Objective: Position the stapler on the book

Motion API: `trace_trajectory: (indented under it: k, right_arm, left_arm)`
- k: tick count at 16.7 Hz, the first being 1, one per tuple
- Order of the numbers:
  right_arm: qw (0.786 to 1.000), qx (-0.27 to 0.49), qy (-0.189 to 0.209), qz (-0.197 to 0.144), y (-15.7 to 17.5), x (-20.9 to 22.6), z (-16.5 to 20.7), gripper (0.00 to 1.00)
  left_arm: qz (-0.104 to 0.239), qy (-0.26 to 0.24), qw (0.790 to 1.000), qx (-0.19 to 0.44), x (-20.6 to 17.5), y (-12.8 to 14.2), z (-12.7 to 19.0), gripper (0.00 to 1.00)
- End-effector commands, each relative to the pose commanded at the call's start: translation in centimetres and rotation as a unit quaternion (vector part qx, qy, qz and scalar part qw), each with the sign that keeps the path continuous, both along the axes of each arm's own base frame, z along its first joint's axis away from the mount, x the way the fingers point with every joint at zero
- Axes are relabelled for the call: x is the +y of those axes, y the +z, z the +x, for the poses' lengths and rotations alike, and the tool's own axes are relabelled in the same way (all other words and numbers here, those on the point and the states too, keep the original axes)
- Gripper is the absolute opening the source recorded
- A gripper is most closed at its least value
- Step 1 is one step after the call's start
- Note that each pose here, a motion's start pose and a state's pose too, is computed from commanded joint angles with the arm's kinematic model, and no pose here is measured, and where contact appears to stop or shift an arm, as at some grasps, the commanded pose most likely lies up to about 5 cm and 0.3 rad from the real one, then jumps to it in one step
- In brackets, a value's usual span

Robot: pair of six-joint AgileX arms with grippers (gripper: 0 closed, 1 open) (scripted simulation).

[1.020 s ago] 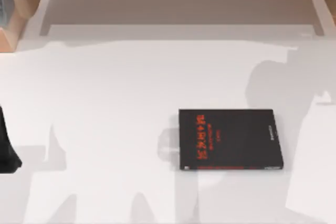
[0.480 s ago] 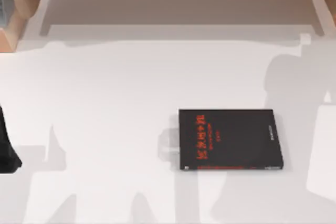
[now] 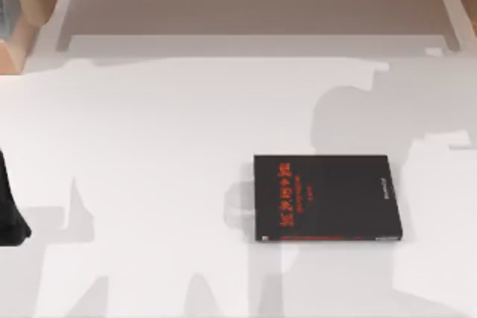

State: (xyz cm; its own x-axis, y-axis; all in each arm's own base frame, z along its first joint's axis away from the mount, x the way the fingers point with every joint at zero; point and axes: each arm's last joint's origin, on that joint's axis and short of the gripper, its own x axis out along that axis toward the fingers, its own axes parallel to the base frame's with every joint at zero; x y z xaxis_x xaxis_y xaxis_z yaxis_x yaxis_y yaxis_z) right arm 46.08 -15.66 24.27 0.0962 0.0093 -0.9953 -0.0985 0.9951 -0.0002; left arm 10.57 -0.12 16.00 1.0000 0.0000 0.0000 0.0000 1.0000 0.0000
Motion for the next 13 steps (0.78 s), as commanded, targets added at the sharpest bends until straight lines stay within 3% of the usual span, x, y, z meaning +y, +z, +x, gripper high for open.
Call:
trace_trajectory:
  k: [3,6,9,13]
  right_arm:
    - [1.000,-0.005,0.002,0.000,2.8,2.1,-0.9,1.00]
    - [1.000,-0.003,-0.002,0.000,3.2,2.0,-1.4,1.00]
    - [1.000,0.001,-0.004,-0.002,1.1,0.0,-1.2,1.00]
    - [1.000,0.006,0.001,-0.001,-4.8,-2.1,0.5,1.00]
  left_arm:
    - [0.000,0.000,1.000,0.000,0.0,0.0,0.0,1.00]
    - [0.000,0.000,1.000,0.000,0.0,0.0,0.0,1.00]
    - [0.000,0.000,1.000,0.000,0.0,0.0,0.0,1.00]
    - [0.000,0.000,1.000,0.000,0.0,0.0,0.0,1.00]
